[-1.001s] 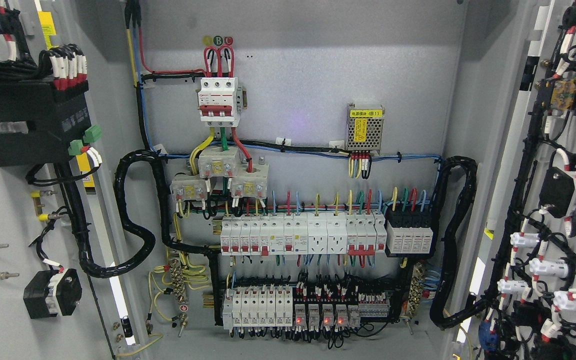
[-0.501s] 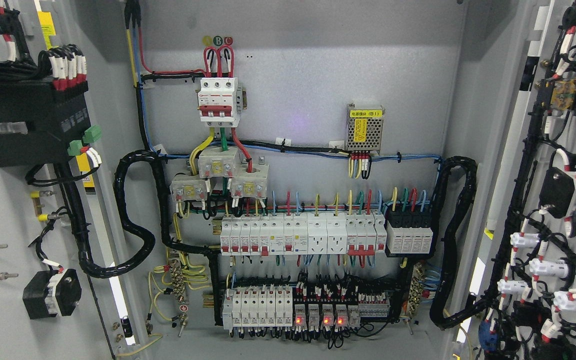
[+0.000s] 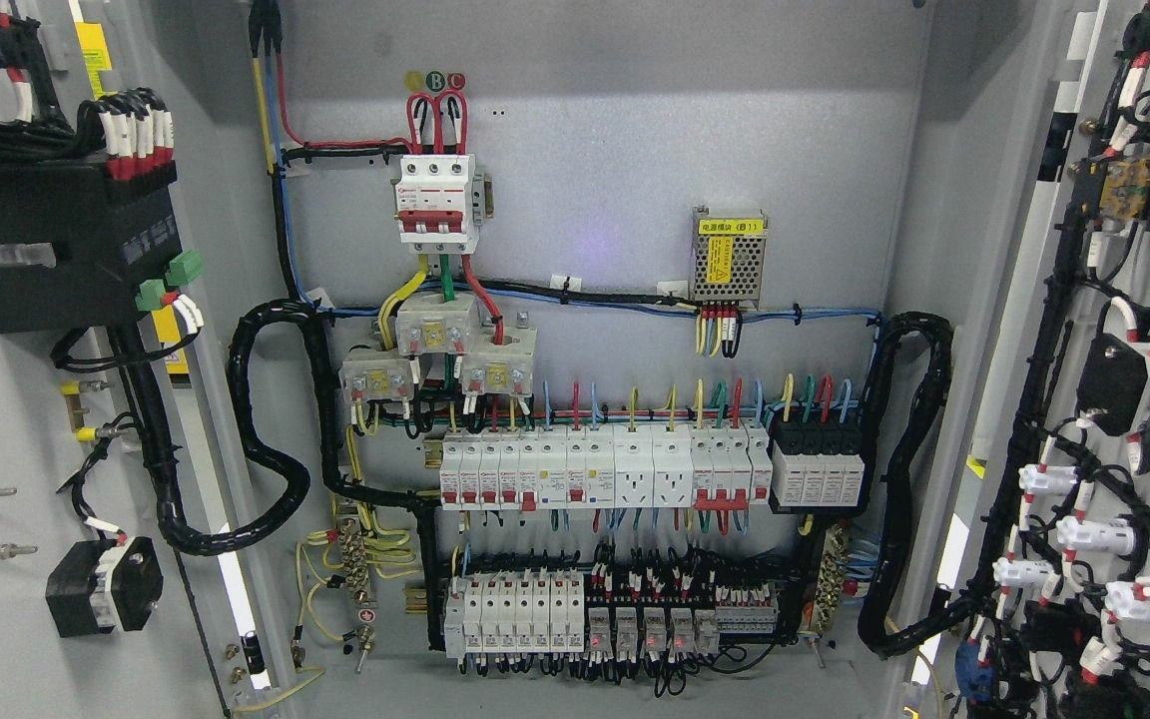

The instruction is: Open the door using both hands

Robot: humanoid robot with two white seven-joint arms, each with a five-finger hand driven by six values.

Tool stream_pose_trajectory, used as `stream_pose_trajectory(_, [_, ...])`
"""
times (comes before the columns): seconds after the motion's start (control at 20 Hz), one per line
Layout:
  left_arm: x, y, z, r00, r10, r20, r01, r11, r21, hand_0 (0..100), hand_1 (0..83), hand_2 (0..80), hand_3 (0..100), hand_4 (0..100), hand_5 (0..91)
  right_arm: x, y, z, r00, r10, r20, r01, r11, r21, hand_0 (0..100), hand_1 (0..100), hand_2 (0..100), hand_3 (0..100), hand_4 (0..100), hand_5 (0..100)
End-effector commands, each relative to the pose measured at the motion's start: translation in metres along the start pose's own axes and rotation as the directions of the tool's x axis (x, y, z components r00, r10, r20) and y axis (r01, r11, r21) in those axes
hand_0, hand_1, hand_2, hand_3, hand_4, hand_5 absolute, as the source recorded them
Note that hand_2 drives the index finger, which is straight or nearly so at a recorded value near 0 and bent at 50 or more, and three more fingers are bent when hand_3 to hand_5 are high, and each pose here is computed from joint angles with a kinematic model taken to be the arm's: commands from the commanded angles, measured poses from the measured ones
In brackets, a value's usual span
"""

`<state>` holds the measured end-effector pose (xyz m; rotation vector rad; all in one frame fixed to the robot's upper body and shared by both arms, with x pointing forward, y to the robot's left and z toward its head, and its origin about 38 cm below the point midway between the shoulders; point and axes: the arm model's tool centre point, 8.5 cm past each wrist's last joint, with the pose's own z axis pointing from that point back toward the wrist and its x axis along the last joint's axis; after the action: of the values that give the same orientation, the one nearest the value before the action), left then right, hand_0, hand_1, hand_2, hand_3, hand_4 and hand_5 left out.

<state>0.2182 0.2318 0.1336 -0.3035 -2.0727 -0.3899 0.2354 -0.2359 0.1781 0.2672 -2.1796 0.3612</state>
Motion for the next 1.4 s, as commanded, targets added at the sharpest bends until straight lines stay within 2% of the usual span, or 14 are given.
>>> stream_pose_trajectory(0.0, [0.029, 0.042, 0.001, 0.996, -0.064, 0.062, 0.058, 0.993, 0.098, 12, 55.6, 0.0, 0, 0, 0.0, 0.005, -0.016, 0.004, 1.000, 0.020, 0.013, -0.019, 0.997, -0.077, 0, 50, 4, 0, 0, 0])
stream_pose_trajectory(0.25, [0.033, 0.058, 0.011, 0.997, -0.061, 0.053, 0.053, 0.988, 0.147, 12, 55.6, 0.0, 0, 0, 0.0, 0.007, -0.024, 0.007, 1.000, 0.000, 0.024, 0.002, 0.994, -0.111, 0, 50, 4, 0, 0, 0])
stream_pose_trajectory(0.55, [0.035, 0.083, 0.024, 0.999, 0.031, 0.031, -0.038, 0.968, 0.246, 12, 55.6, 0.0, 0, 0, 0.0, 0.010, -0.034, 0.015, 1.000, 0.000, 0.024, 0.003, 0.987, -0.162, 0, 50, 4, 0, 0, 0])
stream_pose_trajectory(0.7, [0.038, 0.088, 0.026, 0.999, 0.028, 0.032, -0.035, 0.966, 0.256, 12, 55.6, 0.0, 0, 0, 0.0, 0.011, -0.039, 0.018, 1.000, 0.011, 0.023, -0.006, 0.983, -0.182, 0, 50, 4, 0, 0, 0])
stream_pose_trajectory(0.95, [0.044, 0.097, 0.033, 0.999, 0.002, 0.035, -0.010, 0.973, 0.230, 12, 55.6, 0.0, 0, 0, 0.0, 0.015, -0.051, 0.023, 0.999, 0.010, 0.035, -0.002, 0.972, -0.233, 0, 50, 4, 0, 0, 0])
stream_pose_trajectory(1.0, [0.045, 0.100, 0.036, 0.999, 0.013, 0.039, -0.022, 0.972, 0.234, 12, 55.6, 0.0, 0, 0, 0.0, 0.016, -0.055, 0.024, 0.999, 0.024, 0.032, -0.016, 0.970, -0.241, 0, 50, 4, 0, 0, 0])
stream_pose_trajectory(1.1, [0.041, 0.107, 0.045, 0.997, 0.075, 0.014, -0.076, 0.966, 0.247, 12, 55.6, 0.0, 0, 0, 0.0, 0.018, -0.061, 0.027, 0.999, 0.027, 0.038, -0.016, 0.965, -0.263, 0, 50, 4, 0, 0, 0])
stream_pose_trajectory(1.2, [0.040, 0.125, 0.055, 0.992, 0.122, -0.004, -0.116, 0.950, 0.290, 12, 55.6, 0.0, 0, 0, 0.0, 0.020, -0.067, 0.029, 0.999, 0.033, 0.042, -0.019, 0.959, -0.284, 0, 50, 4, 0, 0, 0])
stream_pose_trajectory(1.25, [0.040, 0.133, 0.059, 0.991, 0.136, -0.014, -0.125, 0.943, 0.307, 12, 55.6, 0.0, 0, 0, 0.0, 0.021, -0.069, 0.031, 0.998, 0.042, 0.040, -0.028, 0.957, -0.290, 0, 50, 4, 0, 0, 0])
stream_pose_trajectory(1.35, [0.043, 0.148, 0.064, 0.992, 0.123, -0.041, -0.106, 0.951, 0.290, 12, 55.6, 0.0, 0, 0, 0.0, 0.023, -0.072, 0.031, 0.998, 0.054, 0.044, -0.039, 0.955, -0.294, 0, 50, 4, 0, 0, 0])
